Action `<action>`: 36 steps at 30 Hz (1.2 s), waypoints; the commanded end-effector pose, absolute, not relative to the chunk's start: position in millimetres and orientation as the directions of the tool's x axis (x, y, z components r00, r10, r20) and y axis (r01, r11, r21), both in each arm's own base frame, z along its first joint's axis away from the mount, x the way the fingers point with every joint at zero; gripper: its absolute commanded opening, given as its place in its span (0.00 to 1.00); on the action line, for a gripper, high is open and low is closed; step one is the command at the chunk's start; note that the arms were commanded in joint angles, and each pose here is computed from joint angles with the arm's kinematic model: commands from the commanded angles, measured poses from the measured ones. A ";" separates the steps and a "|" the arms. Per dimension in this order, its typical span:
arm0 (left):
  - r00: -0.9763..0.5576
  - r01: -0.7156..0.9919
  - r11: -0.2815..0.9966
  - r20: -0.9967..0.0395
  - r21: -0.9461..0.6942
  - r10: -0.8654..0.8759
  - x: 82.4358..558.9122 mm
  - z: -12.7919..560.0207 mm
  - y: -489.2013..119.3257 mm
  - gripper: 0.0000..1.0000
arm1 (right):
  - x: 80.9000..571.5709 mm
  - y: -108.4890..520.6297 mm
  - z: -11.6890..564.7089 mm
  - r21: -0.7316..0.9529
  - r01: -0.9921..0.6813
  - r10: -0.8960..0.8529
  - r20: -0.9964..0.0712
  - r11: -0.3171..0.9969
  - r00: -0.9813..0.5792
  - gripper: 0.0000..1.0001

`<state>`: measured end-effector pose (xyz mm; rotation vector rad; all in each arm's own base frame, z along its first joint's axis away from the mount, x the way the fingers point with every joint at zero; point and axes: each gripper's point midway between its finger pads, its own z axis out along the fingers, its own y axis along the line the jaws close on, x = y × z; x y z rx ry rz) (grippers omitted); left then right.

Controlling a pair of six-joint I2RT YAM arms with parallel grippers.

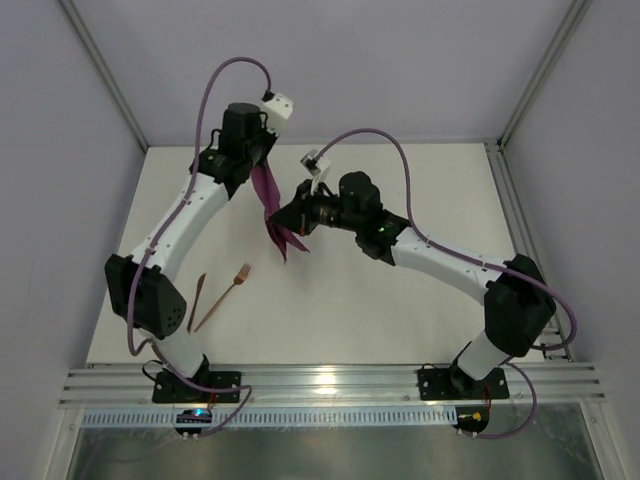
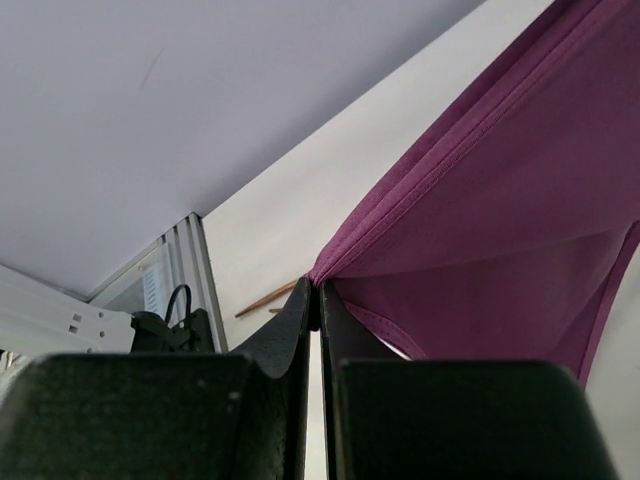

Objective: Fold the napkin into a case and place the utensils inside
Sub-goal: Turn over the upper triangle folded napkin at the center of the board.

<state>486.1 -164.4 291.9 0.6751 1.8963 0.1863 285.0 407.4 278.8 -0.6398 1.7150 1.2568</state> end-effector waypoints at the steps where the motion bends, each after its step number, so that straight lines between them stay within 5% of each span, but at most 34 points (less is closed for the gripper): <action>1: -0.202 0.197 0.875 -0.855 0.442 0.477 480.4 354.9 -110.9 0.00 | 260.9 445.1 307.8 0.456 -0.864 0.070 -0.889 0.215 -0.452 0.03; 13: -0.237 0.079 0.862 -0.831 0.500 0.504 467.7 349.2 -36.9 0.00 | 232.0 547.2 311.0 0.559 -0.829 0.122 -0.824 0.015 -0.553 0.03; 28: -0.251 0.282 0.877 -0.853 0.388 0.458 493.5 291.9 -96.5 0.00 | 218.9 523.3 282.7 0.647 -0.760 0.170 -0.757 0.057 -0.631 0.03; 36: -0.240 0.250 0.887 -0.863 0.387 0.444 488.4 313.2 -97.1 0.00 | 220.8 526.7 290.5 0.602 -0.795 0.136 -0.796 0.072 -0.590 0.03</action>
